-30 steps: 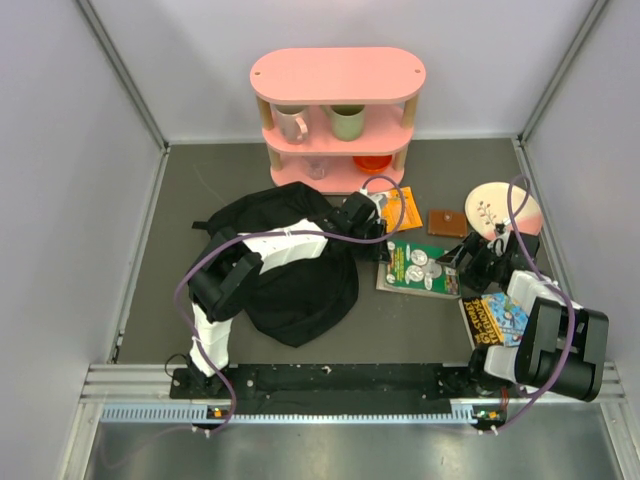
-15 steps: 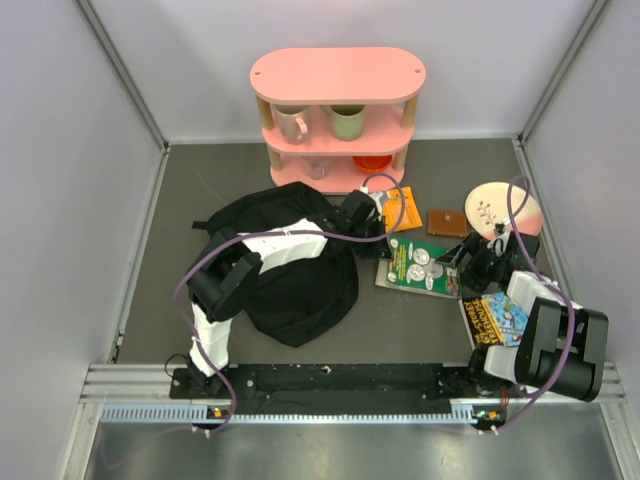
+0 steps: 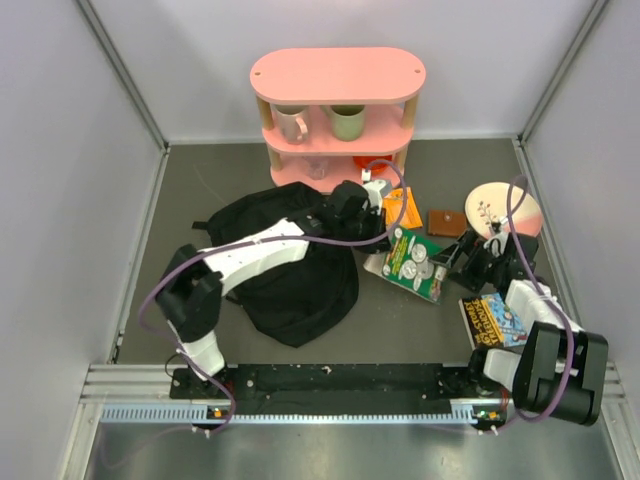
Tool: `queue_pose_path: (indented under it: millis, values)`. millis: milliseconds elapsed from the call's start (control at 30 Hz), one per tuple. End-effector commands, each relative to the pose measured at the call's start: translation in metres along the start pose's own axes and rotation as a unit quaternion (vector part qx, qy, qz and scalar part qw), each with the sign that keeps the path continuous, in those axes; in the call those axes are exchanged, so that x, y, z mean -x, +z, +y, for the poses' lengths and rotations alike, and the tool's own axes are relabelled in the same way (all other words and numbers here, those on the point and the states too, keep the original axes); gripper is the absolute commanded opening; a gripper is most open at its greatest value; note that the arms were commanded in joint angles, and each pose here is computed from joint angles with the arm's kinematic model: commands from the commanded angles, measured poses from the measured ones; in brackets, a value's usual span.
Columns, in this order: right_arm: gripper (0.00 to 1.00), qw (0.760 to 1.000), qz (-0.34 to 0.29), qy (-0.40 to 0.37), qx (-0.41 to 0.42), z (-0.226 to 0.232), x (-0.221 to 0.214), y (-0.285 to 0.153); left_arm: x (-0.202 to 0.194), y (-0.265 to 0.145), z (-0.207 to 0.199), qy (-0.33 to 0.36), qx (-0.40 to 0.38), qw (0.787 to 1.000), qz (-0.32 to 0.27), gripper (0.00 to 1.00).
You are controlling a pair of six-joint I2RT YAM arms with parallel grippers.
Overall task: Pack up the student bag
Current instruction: Pick up the book from the center of the board.
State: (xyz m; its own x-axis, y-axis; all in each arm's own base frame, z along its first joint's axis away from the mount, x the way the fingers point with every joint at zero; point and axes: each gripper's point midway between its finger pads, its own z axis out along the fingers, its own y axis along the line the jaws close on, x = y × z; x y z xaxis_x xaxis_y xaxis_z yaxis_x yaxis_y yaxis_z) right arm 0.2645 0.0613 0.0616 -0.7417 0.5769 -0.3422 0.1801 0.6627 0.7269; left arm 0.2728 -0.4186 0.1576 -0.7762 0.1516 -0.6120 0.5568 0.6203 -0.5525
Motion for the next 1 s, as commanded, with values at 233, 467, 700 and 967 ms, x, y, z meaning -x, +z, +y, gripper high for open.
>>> queue_pose_path:
  millis: [233, 467, 700, 967]
  values:
    - [0.99, 0.97, -0.077, -0.109, 0.202, 0.085, 0.02, -0.03, 0.051, -0.103, -0.071, 0.119, -0.085, 0.982, -0.115, 0.0]
    - [0.99, 0.944, -0.085, -0.13, 0.291, 0.113, 0.011, -0.047, 0.06, -0.136, -0.085, 0.13, -0.099, 0.974, -0.156, 0.0]
    - [0.99, 0.93, -0.053, -0.136, 0.336, 0.132, 0.001, -0.052, 0.06, -0.161, -0.06, -0.002, -0.075, 0.984, -0.163, 0.0]
    - [0.99, 0.932, 0.014, -0.158, 0.325, 0.155, -0.015, -0.042, 0.024, -0.184, -0.026, -0.156, -0.036, 0.973, -0.167, 0.0]
